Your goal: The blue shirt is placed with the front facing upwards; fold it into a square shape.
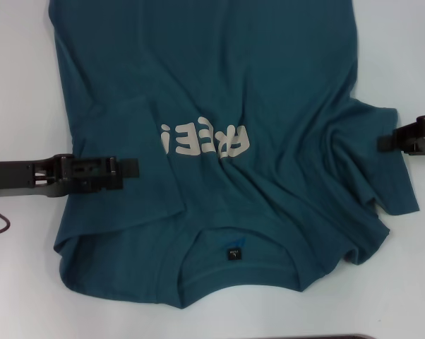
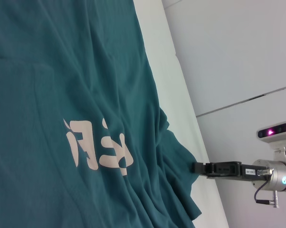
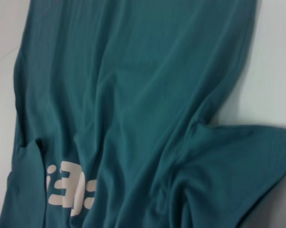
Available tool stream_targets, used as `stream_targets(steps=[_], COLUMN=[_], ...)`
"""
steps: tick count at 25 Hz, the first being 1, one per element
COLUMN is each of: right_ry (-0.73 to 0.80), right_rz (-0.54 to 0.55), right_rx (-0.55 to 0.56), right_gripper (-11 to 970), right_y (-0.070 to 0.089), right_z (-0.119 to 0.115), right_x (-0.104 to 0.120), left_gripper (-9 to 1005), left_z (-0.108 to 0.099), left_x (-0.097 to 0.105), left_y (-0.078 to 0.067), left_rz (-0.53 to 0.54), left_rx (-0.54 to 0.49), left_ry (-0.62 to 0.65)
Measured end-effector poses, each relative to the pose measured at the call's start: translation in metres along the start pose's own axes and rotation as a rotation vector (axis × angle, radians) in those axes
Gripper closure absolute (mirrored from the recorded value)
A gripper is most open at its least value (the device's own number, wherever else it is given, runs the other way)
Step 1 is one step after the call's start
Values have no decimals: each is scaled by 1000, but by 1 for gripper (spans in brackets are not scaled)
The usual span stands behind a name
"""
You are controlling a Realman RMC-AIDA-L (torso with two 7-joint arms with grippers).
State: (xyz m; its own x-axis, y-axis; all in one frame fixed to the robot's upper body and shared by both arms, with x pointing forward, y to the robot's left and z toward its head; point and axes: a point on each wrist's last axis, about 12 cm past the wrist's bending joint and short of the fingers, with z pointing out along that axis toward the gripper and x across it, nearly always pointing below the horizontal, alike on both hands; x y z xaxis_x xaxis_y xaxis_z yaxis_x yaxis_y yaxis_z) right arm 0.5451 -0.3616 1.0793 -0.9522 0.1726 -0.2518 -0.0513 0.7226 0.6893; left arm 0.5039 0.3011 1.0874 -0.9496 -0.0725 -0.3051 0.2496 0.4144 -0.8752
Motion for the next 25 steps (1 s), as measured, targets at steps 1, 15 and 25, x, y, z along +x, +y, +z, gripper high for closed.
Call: stream_targets(steps=[1, 15, 25], right_ry=[1, -24, -110], right_rz=[1, 19, 23], right_rx=[3, 46, 76], right_gripper=[529, 940, 922], right_y=[-1, -9, -11], right_z=[0, -24, -54], right_x=[0, -1, -12], left_gripper=[181, 180, 181], left_z=[0, -3, -3], left_x=[0, 2, 2], left_y=[0, 1, 1], left_rz=[0, -6, -6], left_rx=[0, -1, 1], left_ry=[-1, -5, -9])
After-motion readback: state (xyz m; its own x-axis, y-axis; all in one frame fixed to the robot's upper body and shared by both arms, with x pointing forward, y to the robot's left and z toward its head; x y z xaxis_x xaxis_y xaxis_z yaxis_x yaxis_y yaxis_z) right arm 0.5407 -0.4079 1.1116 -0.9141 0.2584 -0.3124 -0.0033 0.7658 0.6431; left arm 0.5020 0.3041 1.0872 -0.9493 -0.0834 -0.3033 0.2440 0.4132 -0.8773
